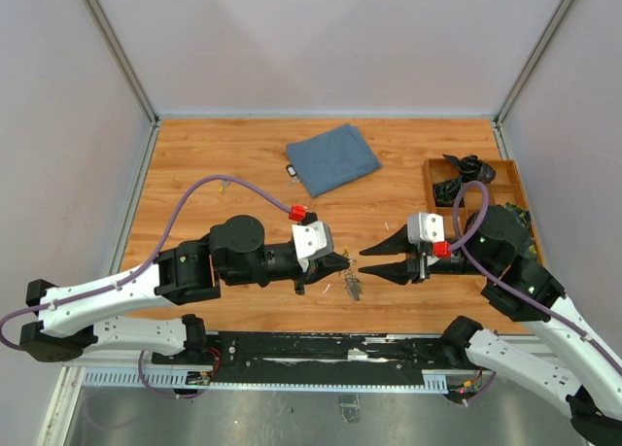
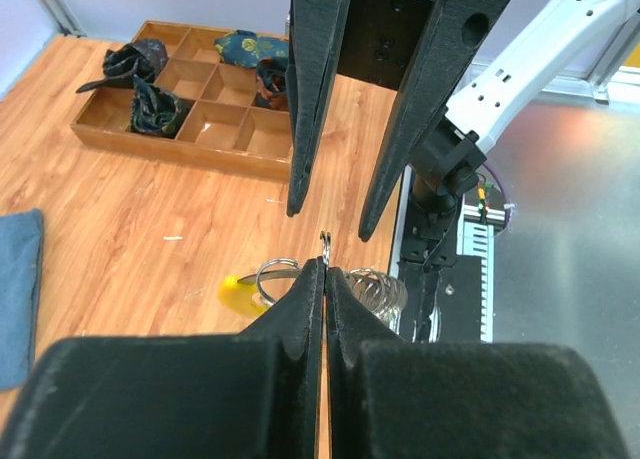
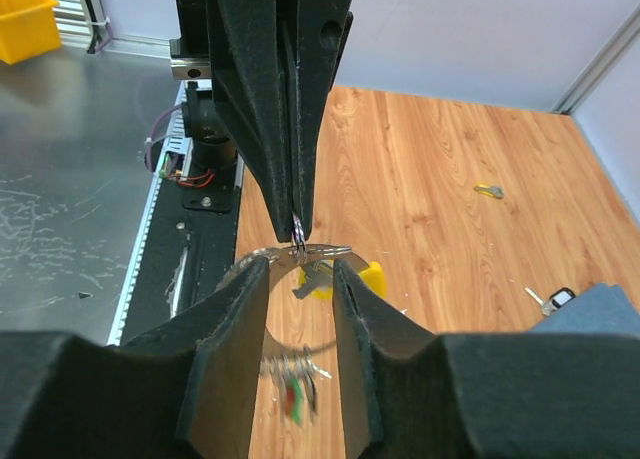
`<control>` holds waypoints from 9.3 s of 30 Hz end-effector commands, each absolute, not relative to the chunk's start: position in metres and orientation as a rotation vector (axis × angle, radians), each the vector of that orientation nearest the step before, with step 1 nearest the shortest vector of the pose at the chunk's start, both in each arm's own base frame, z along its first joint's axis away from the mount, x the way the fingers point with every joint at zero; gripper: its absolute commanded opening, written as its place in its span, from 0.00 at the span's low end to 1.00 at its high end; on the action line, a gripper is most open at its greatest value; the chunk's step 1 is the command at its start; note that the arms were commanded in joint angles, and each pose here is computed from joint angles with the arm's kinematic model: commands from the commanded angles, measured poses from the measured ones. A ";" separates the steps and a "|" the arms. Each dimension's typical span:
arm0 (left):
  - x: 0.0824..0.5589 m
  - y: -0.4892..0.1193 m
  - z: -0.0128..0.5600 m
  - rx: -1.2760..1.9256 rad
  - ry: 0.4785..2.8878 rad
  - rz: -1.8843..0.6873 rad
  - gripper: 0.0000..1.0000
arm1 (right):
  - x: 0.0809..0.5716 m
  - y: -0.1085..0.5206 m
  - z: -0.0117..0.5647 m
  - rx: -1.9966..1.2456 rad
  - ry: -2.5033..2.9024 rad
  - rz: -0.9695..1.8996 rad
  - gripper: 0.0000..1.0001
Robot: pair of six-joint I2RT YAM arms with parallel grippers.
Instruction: Put the keys on the keyring
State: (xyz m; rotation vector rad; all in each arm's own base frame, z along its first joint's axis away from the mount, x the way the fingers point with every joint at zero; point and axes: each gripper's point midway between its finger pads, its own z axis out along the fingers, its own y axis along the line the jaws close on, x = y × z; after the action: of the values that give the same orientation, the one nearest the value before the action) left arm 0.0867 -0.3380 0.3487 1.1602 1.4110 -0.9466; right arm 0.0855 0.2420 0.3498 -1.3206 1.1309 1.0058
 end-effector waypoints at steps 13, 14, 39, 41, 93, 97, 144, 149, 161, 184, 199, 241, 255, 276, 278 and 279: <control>0.082 -0.343 0.376 1.160 1.331 -0.985 0.01 | 0.073 0.251 0.356 -1.363 1.098 1.113 0.25; 0.082 -0.343 0.376 1.161 1.332 -0.984 0.00 | 0.073 0.252 0.355 -1.366 1.099 1.115 0.24; 0.079 -0.345 0.376 1.183 1.323 -0.994 0.00 | 0.070 0.260 0.347 -1.408 1.105 1.160 0.04; 0.079 -0.344 0.377 1.179 1.322 -0.993 0.01 | 0.072 0.261 0.348 -1.403 1.101 1.149 0.01; 0.090 -0.311 0.437 0.981 1.169 -0.967 0.30 | 0.061 0.227 0.427 -1.342 0.068 0.301 0.01; 0.091 -0.310 0.438 0.980 1.160 -0.961 0.29 | 0.058 0.228 0.434 -1.346 0.035 0.291 0.01; 0.095 -0.326 0.420 1.170 1.311 -0.851 0.28 | 0.075 0.232 0.402 -1.529 1.260 0.904 0.01; 0.097 -0.336 0.408 1.218 1.343 -0.827 0.28 | 0.073 0.233 0.394 -1.573 1.330 0.911 0.01; 0.093 -0.340 0.408 1.226 1.332 -0.859 0.29 | 0.073 0.235 0.386 -1.608 1.394 0.916 0.01; 0.092 -0.359 0.384 1.268 1.387 -0.876 0.21 | 0.069 0.240 0.385 -1.625 1.343 0.930 0.02; 0.091 -0.346 0.411 1.127 1.308 -0.947 0.01 | 0.069 0.234 0.408 -1.517 1.191 0.887 0.29; 0.056 -0.309 0.466 0.822 0.949 -1.296 0.00 | 0.052 0.271 0.446 -1.188 0.826 1.234 0.28; 0.058 -0.313 0.462 0.837 0.973 -1.276 0.01 | 0.047 0.272 0.447 -1.212 0.800 1.243 0.24; 0.057 -0.312 0.464 0.866 0.975 -1.258 0.01 | 0.047 0.268 0.449 -1.213 0.797 1.218 0.21; 0.057 -0.312 0.464 0.867 0.975 -1.257 0.00 | 0.048 0.270 0.447 -1.216 0.807 1.225 0.19; 0.057 -0.312 0.464 0.868 0.975 -1.258 0.01 | 0.049 0.271 0.446 -1.218 0.815 1.228 0.17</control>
State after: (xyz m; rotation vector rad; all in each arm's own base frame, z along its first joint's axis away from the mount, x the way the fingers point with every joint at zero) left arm 0.0595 -0.3192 0.4358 0.9047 1.0483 -1.2441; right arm 0.0579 0.2718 0.4331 -1.2057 0.8584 1.2066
